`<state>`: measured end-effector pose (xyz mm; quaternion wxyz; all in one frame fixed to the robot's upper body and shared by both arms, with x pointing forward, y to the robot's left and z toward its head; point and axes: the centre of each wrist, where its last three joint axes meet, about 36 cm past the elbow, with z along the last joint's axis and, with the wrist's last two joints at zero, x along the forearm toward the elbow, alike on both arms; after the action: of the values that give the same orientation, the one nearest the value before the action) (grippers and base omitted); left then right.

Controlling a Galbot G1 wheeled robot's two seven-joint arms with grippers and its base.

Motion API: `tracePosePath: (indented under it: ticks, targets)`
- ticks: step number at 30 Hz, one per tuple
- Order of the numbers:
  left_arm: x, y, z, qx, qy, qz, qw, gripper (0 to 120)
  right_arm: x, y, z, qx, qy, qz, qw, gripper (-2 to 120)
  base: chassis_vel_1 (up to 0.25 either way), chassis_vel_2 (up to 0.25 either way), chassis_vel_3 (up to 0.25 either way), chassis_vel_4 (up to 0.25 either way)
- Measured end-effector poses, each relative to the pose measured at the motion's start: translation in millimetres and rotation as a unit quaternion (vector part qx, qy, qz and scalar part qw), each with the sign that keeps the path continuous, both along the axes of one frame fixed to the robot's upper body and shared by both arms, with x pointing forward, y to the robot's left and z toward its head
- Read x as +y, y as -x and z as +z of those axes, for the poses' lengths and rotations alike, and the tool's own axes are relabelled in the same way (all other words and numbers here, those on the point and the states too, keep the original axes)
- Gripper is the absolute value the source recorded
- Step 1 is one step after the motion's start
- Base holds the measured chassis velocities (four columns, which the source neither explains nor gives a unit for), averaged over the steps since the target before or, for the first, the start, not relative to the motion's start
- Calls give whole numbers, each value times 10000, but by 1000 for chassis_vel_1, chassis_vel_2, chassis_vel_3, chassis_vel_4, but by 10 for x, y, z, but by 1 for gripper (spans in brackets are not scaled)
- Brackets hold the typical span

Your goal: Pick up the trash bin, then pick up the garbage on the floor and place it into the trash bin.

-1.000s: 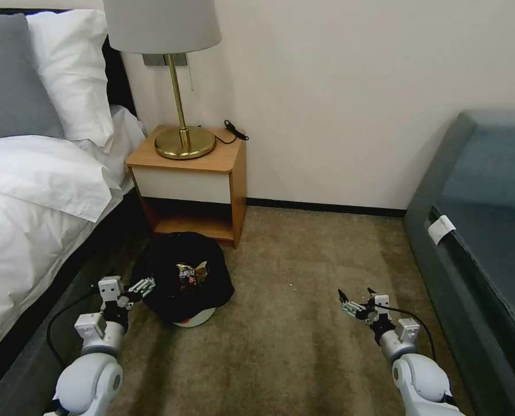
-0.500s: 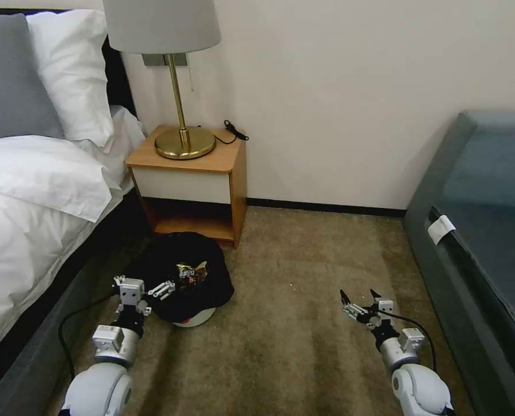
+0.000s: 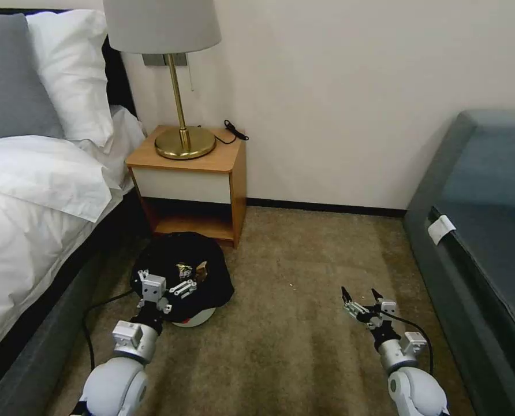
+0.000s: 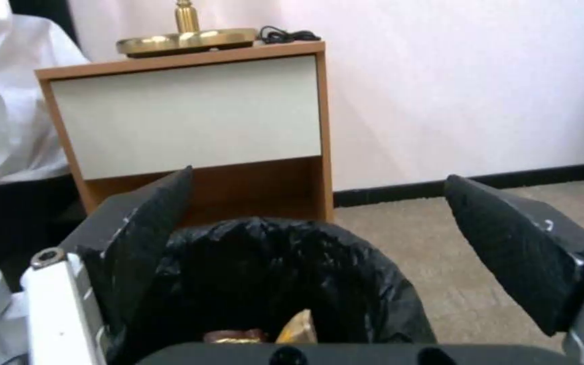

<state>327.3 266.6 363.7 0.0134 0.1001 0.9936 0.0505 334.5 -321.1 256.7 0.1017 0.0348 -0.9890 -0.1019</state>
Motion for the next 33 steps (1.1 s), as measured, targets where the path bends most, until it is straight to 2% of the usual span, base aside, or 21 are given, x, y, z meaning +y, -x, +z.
tracePosePath:
  ticks: [5,33]
  targets:
    - [-11,-31,-46,45,64,33,10000,100,-9,-32,-38,-95,-40,-87,9999,100,0,0,0,0]
    - [-13,-39,-52,54,89,77,9999,100,-6,-37,-44,-90,-82,-101,9999,100,0,0,0,0]
